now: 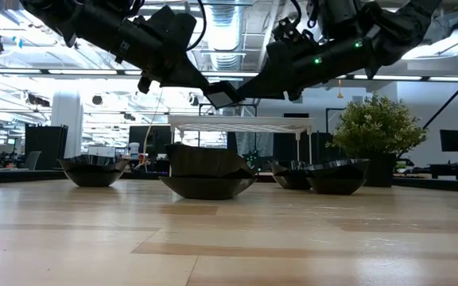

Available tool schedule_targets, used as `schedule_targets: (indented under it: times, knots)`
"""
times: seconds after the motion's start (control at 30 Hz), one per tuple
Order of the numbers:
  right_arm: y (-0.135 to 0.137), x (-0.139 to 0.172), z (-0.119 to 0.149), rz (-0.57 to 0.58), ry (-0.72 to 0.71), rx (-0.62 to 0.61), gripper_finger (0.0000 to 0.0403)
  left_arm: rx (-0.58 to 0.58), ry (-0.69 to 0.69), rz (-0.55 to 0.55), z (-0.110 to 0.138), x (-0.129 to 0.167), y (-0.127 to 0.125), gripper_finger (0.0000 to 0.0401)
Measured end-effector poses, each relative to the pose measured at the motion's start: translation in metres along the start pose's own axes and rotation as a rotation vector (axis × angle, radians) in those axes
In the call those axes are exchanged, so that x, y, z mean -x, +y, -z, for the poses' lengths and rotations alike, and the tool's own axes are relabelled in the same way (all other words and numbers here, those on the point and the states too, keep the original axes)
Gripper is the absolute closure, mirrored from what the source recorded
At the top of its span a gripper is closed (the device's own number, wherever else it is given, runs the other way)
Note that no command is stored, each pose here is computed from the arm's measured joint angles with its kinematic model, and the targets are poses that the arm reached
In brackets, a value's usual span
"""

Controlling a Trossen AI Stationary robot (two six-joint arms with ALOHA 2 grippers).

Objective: Pick & Place Mini shaped plates
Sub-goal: Stack the black square plate on top of the black square plate on the shelf

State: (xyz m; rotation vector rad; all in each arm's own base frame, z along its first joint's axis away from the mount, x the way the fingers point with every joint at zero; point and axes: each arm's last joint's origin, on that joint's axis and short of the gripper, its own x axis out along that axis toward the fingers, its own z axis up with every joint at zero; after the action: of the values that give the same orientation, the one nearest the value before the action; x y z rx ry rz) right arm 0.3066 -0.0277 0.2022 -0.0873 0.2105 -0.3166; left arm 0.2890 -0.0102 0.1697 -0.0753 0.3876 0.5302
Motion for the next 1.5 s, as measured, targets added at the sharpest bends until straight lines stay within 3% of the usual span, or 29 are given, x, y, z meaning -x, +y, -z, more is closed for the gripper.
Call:
schedule_targets:
  times: [0.47, 0.87, 1.5]
  knots:
    - [-0.0001, 0.0, -0.0007, 0.004, -0.007, -0.002, 0.0305, 0.018, -0.025, 0.006, -0.0027, 0.0, -0.0006, 0.0393]
    - [-0.0003, 0.0, -0.0012, 0.006, -0.012, -0.003, 0.0398, 0.018, -0.027, 0.008, -0.0031, 0.0, -0.0008, 0.0385]
    - [-0.0003, 0.0002, -0.0023, 0.005, -0.022, -0.02, 0.0401, -0.047, -0.022, 0.012, -0.0025, 0.0, -0.0007, 0.0379]
